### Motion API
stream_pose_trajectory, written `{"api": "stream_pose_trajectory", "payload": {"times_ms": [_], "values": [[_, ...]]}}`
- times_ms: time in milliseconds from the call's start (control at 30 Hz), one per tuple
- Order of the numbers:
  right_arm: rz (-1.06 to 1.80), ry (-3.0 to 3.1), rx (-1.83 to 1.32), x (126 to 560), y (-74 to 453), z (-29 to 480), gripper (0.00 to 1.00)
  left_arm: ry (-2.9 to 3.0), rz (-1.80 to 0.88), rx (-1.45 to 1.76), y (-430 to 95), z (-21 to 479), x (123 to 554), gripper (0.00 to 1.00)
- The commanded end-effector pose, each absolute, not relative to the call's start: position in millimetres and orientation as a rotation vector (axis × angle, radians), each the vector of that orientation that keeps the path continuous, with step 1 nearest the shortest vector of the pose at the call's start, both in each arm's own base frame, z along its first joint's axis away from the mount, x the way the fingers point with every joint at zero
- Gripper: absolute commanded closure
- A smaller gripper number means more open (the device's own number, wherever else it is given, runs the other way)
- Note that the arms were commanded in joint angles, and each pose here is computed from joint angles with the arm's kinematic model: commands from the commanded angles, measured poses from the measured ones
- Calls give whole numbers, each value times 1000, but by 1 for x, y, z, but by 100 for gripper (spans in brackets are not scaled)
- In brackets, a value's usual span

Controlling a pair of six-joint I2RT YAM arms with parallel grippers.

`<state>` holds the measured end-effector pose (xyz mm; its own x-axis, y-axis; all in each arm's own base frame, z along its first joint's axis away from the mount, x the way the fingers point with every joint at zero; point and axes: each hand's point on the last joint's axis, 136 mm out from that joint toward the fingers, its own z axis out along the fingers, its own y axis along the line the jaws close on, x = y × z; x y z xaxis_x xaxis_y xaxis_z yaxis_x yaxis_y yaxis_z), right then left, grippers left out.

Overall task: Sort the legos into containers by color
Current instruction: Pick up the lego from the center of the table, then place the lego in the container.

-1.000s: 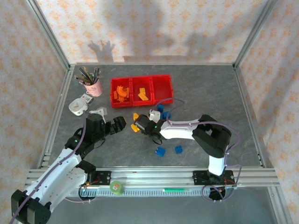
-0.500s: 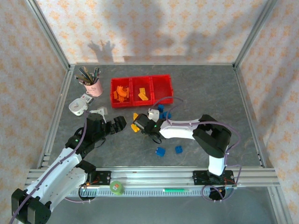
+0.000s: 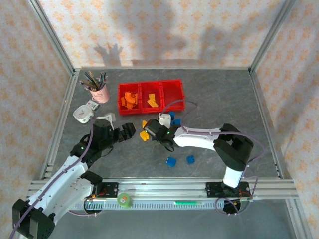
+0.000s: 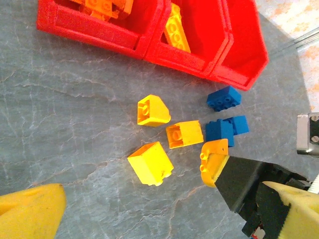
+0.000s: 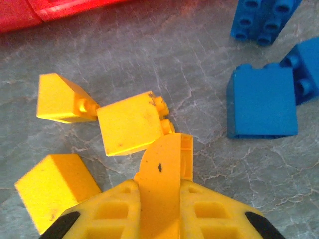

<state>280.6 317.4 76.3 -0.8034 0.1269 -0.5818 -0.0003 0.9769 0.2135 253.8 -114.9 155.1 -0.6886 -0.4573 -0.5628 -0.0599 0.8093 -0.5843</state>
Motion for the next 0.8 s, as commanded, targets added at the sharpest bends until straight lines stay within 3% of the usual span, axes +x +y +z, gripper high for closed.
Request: {"api": "stream_pose_trajectory", "payload": {"times_ms": [0,400,767], "values": [[344,2385,77,303,321,132,81,2171,-695,-377,-113,183,268,1],[444,2335,-48,395,361,151,81,2092,-641,-453,-109,201,304,1],[433,2342,-104,473,386,126,81,2085,-574,-481,-106,199,329,1]]}}
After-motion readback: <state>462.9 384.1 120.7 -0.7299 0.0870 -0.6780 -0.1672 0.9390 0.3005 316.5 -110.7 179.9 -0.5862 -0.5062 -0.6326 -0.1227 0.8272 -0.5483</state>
